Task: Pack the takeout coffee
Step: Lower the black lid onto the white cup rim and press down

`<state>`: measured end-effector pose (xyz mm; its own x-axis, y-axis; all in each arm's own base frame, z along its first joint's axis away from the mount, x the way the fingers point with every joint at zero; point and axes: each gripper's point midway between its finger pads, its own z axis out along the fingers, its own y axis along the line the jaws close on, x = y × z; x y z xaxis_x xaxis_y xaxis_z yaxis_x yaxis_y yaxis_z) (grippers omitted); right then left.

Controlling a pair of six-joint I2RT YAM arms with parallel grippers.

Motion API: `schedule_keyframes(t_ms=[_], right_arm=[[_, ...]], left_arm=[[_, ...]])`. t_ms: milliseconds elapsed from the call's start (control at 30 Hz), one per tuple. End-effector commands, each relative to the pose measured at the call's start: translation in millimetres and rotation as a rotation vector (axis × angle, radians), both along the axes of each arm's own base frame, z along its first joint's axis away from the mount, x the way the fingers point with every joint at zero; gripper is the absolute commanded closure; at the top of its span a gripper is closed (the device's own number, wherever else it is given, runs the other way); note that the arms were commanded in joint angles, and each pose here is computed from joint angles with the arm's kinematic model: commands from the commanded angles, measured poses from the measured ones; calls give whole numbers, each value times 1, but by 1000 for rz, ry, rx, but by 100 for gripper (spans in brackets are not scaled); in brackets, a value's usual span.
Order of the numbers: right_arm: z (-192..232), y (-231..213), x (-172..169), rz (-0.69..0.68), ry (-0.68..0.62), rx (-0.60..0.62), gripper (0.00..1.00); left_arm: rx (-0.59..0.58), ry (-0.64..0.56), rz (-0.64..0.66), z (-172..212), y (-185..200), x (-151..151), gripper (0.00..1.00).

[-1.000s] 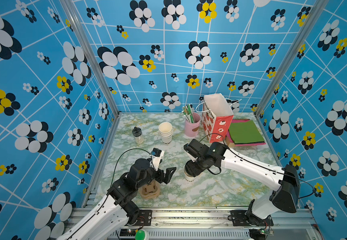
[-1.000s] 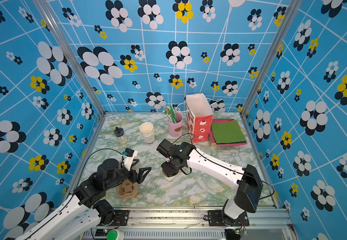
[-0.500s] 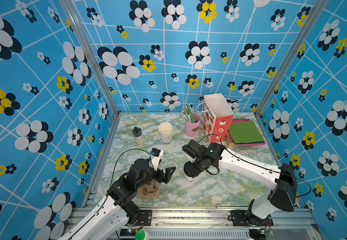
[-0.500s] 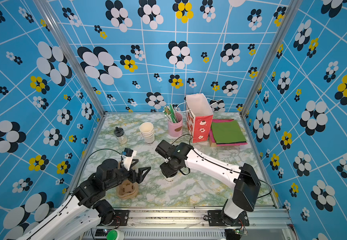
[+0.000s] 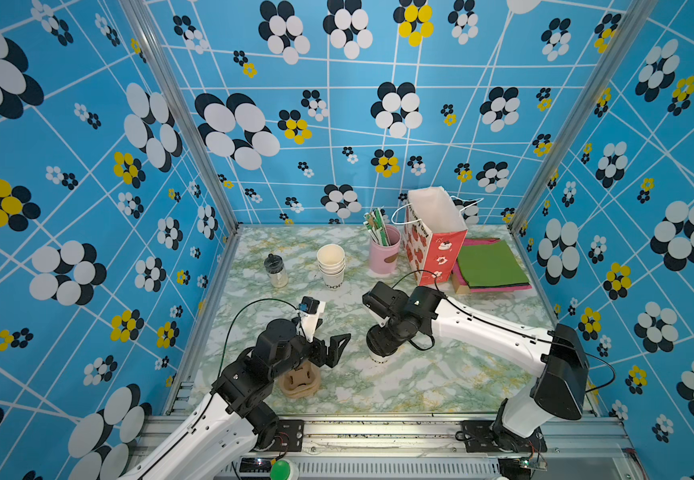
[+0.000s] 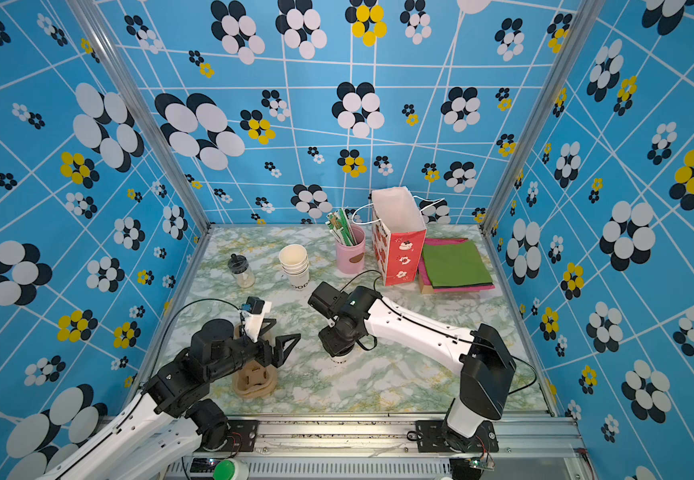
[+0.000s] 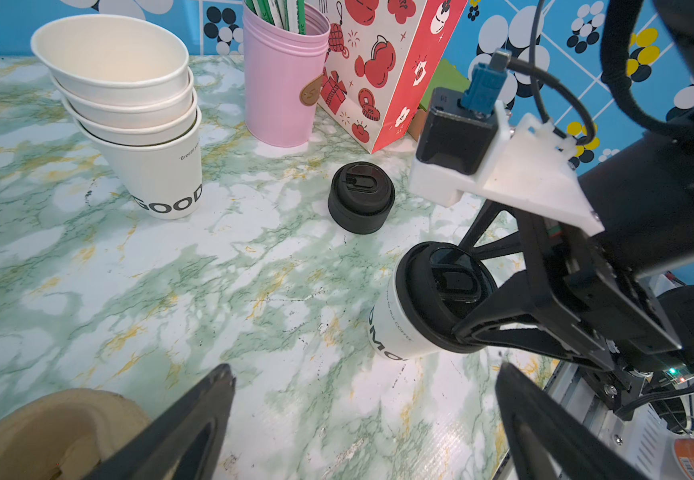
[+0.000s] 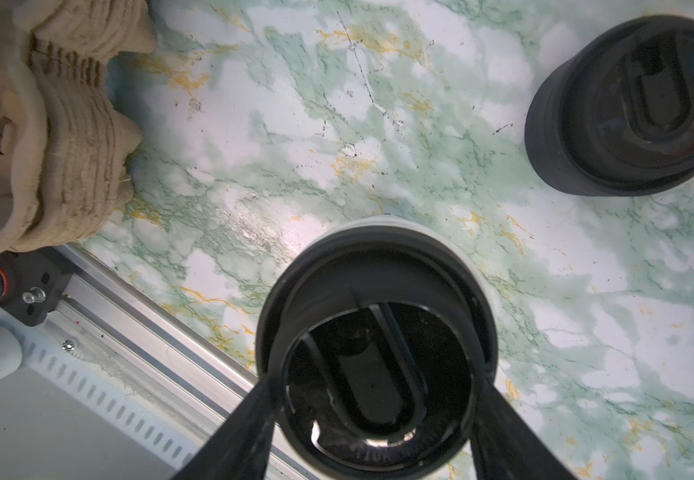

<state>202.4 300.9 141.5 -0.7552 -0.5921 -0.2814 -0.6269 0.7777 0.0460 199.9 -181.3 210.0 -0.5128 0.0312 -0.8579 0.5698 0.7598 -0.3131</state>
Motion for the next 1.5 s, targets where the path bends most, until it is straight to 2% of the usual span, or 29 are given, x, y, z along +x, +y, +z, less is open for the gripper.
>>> schedule_keyframes(t_ms=[0, 467, 1100, 1467], right_arm=[[-10, -6, -4, 11, 7, -52, 32], [-18, -6, -7, 27, 19, -96, 32], [29, 2, 2, 34, -54, -30, 32], [11, -7, 1, 27, -44, -91, 32]], left_arm=[[-4, 0, 24, -4, 4, 3, 1], [-3, 2, 33, -5, 5, 3, 1], [-3, 0, 43, -6, 7, 4, 1], [-12, 0, 37, -5, 5, 4, 1]])
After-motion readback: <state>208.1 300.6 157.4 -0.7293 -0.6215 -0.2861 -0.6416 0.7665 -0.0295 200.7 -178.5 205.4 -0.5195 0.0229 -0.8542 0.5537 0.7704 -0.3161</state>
